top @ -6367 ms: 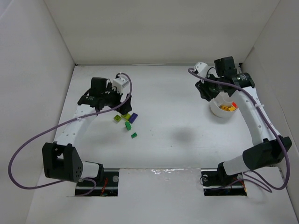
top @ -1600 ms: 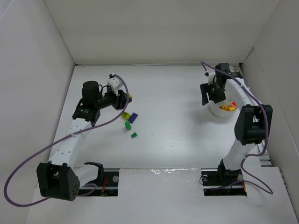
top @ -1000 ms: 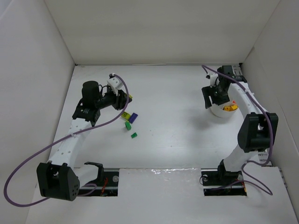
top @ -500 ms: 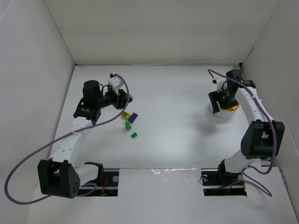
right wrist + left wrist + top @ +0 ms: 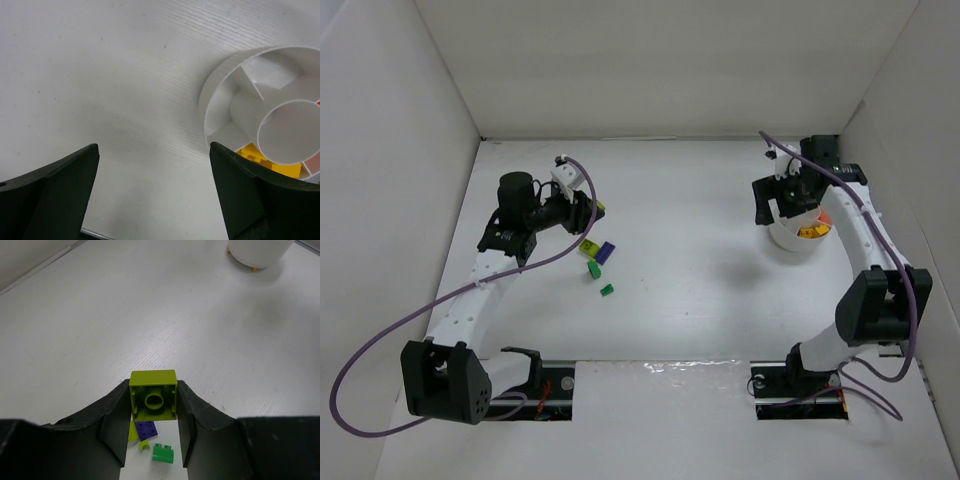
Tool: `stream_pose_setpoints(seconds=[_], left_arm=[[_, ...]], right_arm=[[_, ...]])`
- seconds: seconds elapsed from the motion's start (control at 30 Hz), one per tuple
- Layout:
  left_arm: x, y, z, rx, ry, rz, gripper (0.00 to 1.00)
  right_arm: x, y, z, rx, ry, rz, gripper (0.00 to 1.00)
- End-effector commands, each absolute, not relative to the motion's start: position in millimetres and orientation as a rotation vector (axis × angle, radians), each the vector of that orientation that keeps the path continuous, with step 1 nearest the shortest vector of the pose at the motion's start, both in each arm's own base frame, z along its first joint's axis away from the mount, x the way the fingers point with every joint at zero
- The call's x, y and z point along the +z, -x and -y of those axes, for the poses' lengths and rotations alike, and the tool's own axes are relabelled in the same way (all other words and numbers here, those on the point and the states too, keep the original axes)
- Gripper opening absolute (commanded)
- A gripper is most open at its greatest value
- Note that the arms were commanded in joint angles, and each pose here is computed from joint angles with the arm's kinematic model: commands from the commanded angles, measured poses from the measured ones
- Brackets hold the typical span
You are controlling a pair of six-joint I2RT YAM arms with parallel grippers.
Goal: Sort the legos into containers by color
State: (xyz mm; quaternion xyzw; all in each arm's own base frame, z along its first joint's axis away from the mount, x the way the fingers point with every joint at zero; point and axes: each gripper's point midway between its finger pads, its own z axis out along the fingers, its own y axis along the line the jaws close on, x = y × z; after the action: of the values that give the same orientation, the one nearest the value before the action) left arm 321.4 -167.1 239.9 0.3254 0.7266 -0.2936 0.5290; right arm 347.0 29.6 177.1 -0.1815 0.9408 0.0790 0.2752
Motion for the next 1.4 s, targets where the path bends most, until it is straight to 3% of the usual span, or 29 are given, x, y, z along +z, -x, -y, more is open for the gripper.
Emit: stream_pose_setpoints(seconds=[0.0,0.4,0.9,1.37], left_arm=[[265,-327,170,-0.693,-0.789,-1.654,0.00],[266,-325,167,-0.673,-0.778,-1.652,0.00],[268,-327,166,-0.661,-0.773,-1.646,0.00],[268,-327,167,-0.668,-0.766,-1.651,0.00]], right_arm=[[193,-383,-34,0.179,0.375,-2.453,0.96],[198,-430,-35,0.045,0.098,-2.399,0.99],[181,-441,-19,-0.234,-0.119,-2.353,0.99],[157,-443,-3,-0.211,-0.306,-2.395,0.99]])
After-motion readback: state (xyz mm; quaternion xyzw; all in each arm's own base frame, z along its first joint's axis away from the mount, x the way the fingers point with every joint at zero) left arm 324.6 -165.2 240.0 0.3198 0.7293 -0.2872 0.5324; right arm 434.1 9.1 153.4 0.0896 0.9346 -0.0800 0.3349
